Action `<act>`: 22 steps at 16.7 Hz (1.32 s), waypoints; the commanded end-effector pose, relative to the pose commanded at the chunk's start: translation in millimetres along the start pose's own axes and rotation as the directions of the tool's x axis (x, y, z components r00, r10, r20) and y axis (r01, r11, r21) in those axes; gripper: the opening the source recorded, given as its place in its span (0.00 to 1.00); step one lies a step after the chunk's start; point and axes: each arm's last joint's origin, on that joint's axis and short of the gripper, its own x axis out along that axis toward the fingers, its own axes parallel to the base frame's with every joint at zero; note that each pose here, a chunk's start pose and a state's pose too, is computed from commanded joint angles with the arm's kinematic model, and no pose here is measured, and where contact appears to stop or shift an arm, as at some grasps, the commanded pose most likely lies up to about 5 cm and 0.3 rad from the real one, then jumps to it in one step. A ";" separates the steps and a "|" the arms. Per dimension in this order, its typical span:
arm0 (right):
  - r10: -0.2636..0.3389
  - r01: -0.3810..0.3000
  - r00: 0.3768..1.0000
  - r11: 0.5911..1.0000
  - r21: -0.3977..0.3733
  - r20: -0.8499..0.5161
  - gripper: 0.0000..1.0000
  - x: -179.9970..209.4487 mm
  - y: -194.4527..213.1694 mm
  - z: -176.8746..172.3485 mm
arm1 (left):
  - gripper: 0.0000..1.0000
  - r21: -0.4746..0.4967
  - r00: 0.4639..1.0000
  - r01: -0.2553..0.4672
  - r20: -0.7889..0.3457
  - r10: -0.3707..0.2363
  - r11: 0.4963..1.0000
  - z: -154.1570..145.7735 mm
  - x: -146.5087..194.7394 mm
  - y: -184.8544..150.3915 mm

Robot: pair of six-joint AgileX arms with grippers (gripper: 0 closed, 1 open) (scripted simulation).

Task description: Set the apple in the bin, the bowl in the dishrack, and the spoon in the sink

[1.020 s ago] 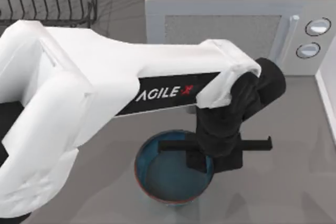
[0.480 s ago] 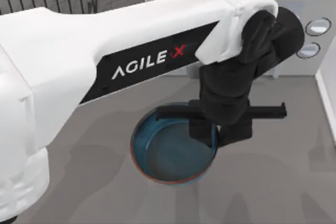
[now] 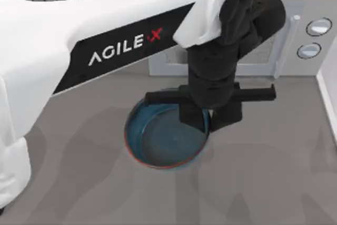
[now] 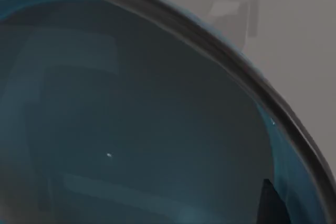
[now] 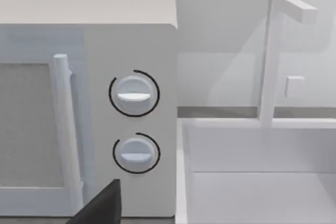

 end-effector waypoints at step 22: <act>0.000 0.000 1.000 1.000 0.000 0.000 1.00 0.0 0.0 0.0 | 0.00 0.011 0.029 -0.052 1.000 -0.009 0.999 -82.8 -201.4 338.9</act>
